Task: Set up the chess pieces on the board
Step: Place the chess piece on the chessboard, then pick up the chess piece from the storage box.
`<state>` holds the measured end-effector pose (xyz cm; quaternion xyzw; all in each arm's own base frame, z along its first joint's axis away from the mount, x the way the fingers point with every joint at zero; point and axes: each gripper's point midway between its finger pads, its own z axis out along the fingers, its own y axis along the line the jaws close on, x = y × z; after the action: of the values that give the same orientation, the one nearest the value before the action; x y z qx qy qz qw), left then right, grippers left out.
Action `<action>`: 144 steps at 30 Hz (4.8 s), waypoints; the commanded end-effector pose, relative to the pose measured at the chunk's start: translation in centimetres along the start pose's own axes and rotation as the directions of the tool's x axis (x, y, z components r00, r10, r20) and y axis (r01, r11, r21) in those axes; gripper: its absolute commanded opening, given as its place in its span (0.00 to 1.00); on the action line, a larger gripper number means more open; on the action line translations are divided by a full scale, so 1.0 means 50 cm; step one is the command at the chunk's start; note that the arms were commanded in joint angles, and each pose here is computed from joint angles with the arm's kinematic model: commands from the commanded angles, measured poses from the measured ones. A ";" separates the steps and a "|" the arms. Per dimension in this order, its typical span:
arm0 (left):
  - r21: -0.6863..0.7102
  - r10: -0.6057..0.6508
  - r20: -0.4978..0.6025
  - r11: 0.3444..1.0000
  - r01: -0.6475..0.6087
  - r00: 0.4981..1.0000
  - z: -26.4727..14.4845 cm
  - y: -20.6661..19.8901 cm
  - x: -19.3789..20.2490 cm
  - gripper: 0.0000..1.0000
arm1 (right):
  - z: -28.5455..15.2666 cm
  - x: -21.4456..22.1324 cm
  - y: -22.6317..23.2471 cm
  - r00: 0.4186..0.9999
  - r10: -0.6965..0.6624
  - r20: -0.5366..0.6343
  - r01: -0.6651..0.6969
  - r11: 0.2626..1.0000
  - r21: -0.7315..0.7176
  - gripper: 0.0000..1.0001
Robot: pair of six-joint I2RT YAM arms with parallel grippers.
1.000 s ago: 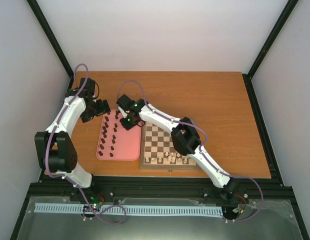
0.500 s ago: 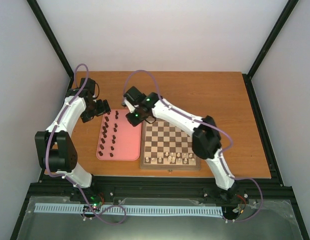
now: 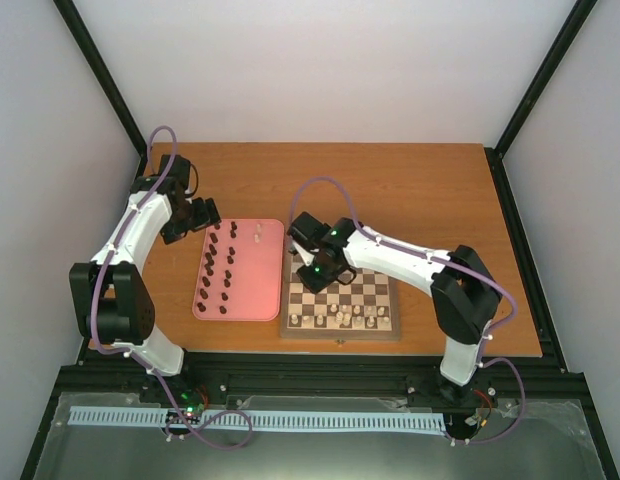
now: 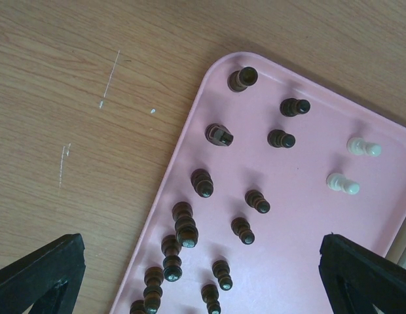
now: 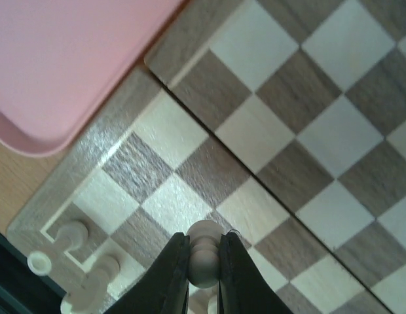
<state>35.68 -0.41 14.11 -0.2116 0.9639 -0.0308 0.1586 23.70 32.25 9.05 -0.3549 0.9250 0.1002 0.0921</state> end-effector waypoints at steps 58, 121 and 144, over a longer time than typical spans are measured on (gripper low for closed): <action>0.021 0.014 0.040 1.000 -0.015 0.999 -0.019 -0.005 -0.005 1.00 | 0.040 0.106 0.035 0.995 -0.034 -0.089 0.033 0.999 -0.006 0.17; 0.044 0.007 0.035 0.999 -0.008 0.999 -0.026 -0.013 -0.005 1.00 | 0.183 -0.413 0.019 0.963 0.037 0.266 -0.025 0.998 -0.051 0.46; 0.037 0.008 0.009 0.999 -0.008 1.000 0.000 -0.018 -0.010 1.00 | 0.196 -0.434 -0.007 0.956 0.047 0.288 -0.035 0.998 -0.050 0.28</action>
<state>35.50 -0.74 14.10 -0.2100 0.9639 -0.0405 0.1587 39.77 48.01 4.25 -0.3200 0.9106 0.1664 0.2018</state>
